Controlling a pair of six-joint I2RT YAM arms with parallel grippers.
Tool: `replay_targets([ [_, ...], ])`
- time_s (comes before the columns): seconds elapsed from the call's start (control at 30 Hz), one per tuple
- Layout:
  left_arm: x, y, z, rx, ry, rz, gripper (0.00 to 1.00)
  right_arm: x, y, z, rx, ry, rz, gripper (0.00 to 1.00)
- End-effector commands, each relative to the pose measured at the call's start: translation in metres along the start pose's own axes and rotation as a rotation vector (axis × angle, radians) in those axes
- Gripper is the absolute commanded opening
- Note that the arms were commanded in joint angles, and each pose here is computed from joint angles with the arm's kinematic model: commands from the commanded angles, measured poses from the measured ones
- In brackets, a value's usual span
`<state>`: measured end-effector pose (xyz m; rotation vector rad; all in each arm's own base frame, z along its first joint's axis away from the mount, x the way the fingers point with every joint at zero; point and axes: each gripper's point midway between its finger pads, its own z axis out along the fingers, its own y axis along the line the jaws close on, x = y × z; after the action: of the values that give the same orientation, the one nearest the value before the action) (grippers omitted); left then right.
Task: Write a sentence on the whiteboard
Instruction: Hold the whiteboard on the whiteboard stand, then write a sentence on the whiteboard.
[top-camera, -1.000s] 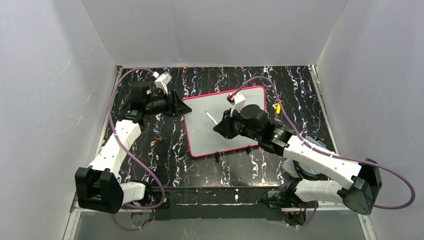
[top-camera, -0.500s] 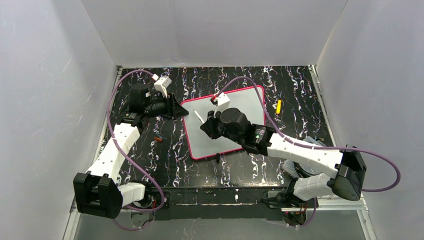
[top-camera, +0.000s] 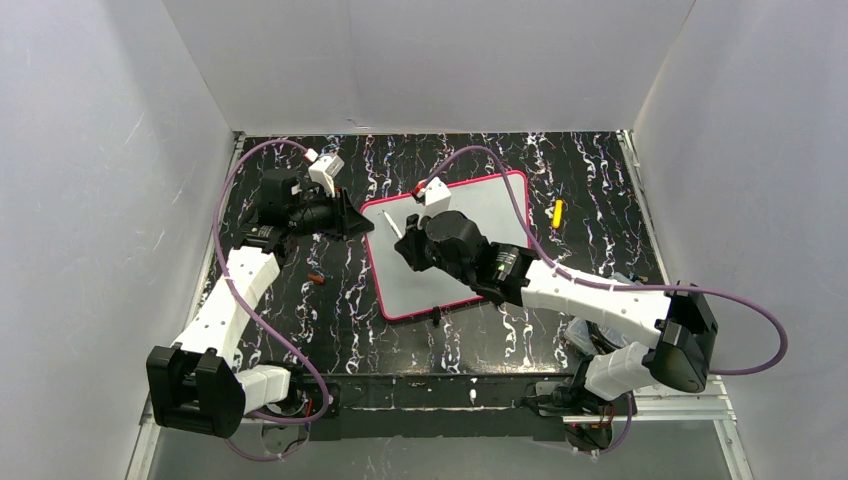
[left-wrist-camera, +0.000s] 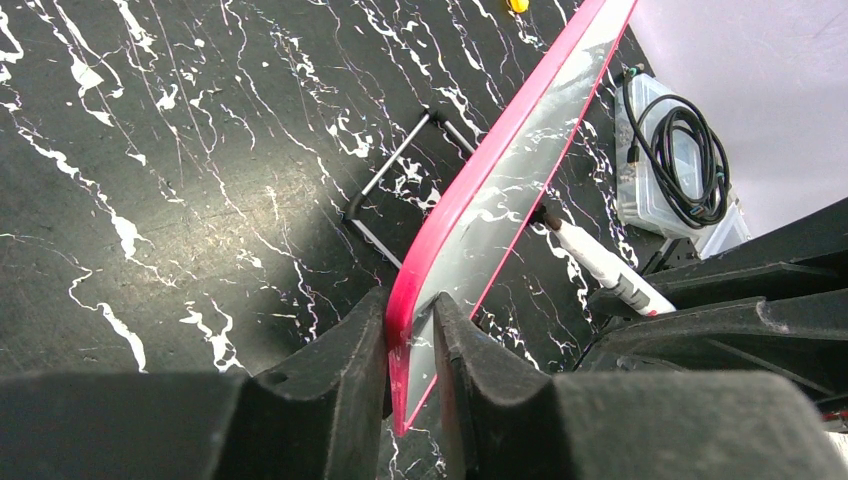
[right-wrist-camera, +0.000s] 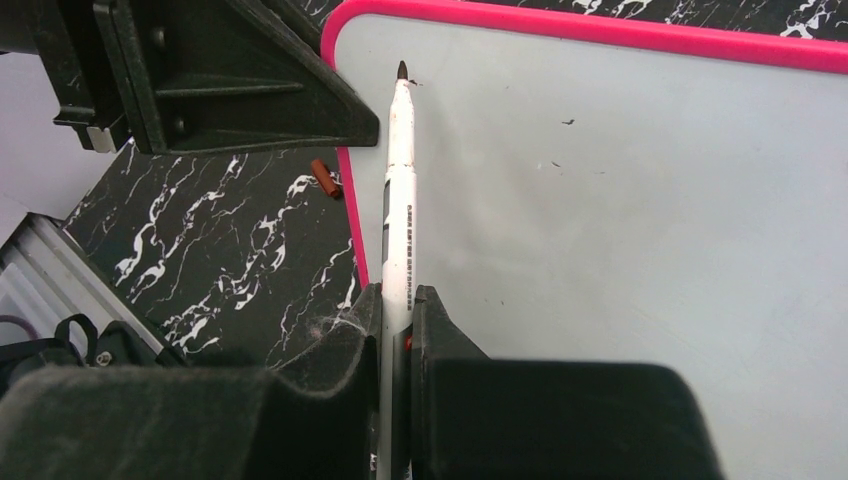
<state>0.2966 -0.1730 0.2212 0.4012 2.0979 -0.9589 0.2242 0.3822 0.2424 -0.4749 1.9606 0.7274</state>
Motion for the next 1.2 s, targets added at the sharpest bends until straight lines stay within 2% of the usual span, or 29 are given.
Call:
replay_targets([
  [0.0,0.003,-0.008,-0.006,0.014,0.003,0.032,0.15,-0.020,0.005,-0.001,0.022,-0.040,0.011,0.01],
  [0.83,0.013,-0.012,-0.004,0.015,0.029,0.081,0.08,-0.010,-0.007,0.009,0.102,-0.006,-0.005,0.01],
  [1.17,0.012,-0.013,-0.005,0.014,0.026,0.088,0.06,0.003,-0.002,0.014,0.076,0.038,-0.022,0.01],
])
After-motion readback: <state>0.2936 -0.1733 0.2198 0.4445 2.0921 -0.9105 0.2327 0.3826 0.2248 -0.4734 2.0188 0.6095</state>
